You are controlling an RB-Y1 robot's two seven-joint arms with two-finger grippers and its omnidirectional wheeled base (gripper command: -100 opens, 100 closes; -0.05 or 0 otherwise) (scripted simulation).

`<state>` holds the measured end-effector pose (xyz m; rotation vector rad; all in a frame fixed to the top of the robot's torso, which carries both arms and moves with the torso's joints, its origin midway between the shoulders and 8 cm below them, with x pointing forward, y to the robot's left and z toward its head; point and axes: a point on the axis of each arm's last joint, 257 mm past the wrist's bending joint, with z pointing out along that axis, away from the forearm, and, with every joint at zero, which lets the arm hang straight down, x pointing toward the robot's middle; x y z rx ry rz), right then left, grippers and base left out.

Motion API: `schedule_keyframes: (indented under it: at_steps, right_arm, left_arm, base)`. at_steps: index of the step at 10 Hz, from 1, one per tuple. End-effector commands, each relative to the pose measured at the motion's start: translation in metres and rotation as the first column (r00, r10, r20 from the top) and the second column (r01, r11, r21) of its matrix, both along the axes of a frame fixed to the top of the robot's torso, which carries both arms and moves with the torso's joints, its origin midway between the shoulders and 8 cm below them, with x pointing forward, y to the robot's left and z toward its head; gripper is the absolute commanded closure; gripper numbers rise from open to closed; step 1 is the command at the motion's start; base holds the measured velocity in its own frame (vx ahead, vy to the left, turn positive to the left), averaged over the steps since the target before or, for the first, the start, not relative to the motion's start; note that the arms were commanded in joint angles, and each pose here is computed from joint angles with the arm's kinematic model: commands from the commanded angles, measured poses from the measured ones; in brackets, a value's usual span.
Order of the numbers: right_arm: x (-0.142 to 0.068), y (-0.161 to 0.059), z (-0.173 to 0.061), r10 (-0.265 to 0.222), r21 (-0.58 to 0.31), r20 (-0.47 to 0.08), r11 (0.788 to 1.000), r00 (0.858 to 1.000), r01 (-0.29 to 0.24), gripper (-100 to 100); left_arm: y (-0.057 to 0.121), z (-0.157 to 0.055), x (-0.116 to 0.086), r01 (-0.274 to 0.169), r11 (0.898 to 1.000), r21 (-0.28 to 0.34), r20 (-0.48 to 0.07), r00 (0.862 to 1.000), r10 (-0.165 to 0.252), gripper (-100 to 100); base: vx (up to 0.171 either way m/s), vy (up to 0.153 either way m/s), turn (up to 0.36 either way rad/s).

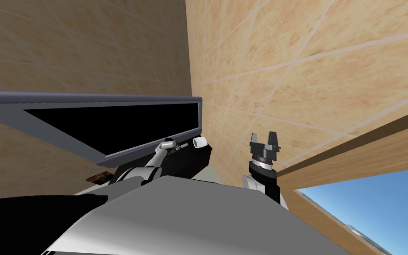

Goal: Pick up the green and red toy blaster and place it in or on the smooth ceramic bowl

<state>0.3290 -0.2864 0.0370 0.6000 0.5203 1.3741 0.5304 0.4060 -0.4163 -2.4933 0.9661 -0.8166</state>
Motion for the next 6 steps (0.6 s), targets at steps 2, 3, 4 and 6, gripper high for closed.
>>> schedule_keyframes:
  at_steps: [2, 3, 4, 6]
  right_arm:
    - [0.000, 0.000, 0.000, 0.000, 0.000, 0.000, 1.000, 1.000, 0.000, 0]
    - [0.000, 0.000, 0.000, 0.000, 0.000, 0.000, 1.000, 1.000, 0.000, 0]
    - [0.000, 0.000, 0.000, 0.000, 0.000, 0.000, 1.000, 1.000, 0.000, 0]
    - [0.000, 0.000, 0.000, 0.000, 0.000, 0.000, 1.000, 1.000, 0.000, 0]
  left_arm:
    - [0.015, -0.023, -0.026, -0.035, 0.999, -0.012, -0.117, 0.993, 0.033, -100]
    - [0.015, -0.023, -0.026, -0.035, 0.999, -0.012, -0.118, 0.992, 0.033, -100]
    - [0.022, -0.030, -0.036, -0.050, 0.999, -0.013, -0.161, 0.986, 0.047, -100]
    - [0.035, -0.041, -0.055, -0.076, 0.997, -0.011, -0.234, 0.970, 0.071, -100]
  base:
    - [-0.022, 0.026, -0.078]
    - [-0.016, 0.019, -0.053]
    - [-0.014, 0.016, -0.048]
    - [-0.019, 0.022, -0.066]
